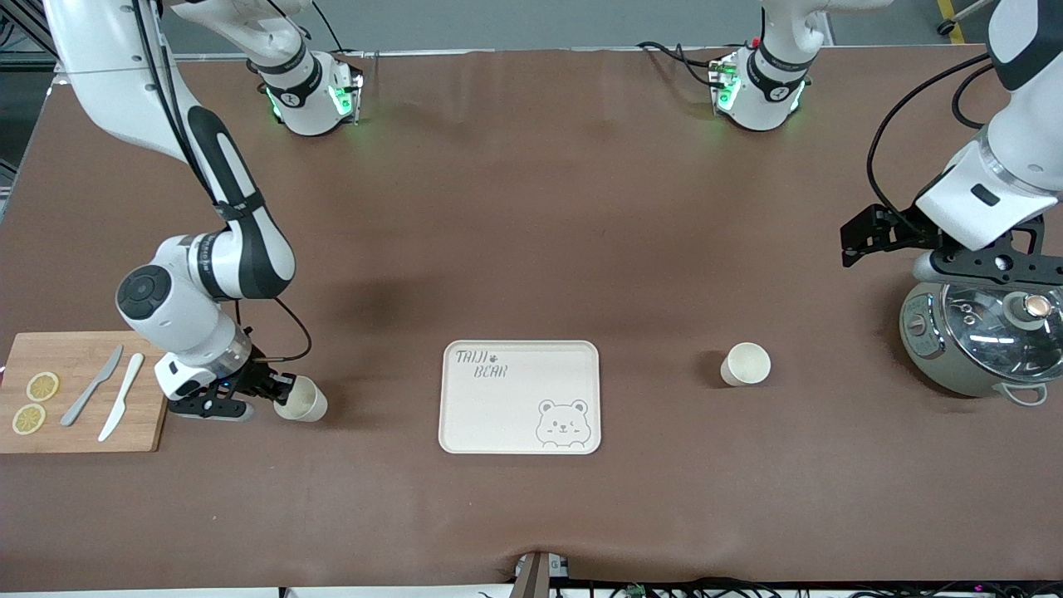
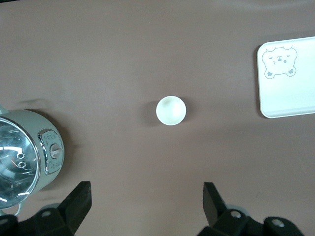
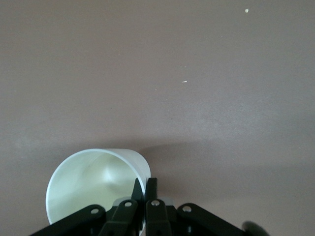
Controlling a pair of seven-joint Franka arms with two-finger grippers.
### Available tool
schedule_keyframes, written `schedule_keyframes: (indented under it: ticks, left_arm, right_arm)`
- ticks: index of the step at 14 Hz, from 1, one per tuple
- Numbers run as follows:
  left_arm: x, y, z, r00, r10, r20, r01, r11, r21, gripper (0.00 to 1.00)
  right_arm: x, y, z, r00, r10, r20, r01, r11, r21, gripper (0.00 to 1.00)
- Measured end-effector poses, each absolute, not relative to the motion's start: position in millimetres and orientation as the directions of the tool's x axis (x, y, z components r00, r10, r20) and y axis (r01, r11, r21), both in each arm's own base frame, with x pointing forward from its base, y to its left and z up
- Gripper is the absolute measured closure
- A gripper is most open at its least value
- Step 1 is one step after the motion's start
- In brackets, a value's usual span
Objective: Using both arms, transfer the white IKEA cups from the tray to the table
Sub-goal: 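Lower the cup onto the table and open the right gripper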
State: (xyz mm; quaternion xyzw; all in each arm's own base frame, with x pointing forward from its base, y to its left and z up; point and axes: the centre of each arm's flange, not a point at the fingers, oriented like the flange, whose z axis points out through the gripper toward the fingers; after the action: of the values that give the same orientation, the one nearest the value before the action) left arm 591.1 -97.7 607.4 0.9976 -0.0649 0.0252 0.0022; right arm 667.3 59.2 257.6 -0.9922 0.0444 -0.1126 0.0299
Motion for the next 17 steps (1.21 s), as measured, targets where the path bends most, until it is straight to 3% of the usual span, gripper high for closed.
schedule_keyframes:
  ticks: [14, 17]
  left_arm:
    - [592, -98, 608, 0.99, -0.129, 0.057, -0.13, -0.992, 0.001, 0.0]
    - [592, -98, 608, 0.99, -0.129, 0.057, -0.13, -0.992, 0.001, 0.0]
  right_arm:
    - [668, 61, 234, 0.968, -0.093, 0.235, -0.079, -0.994, -0.069, 0.96]
    - [668, 60, 234, 0.967, -0.093, 0.235, -0.079, -0.994, -0.069, 0.92]
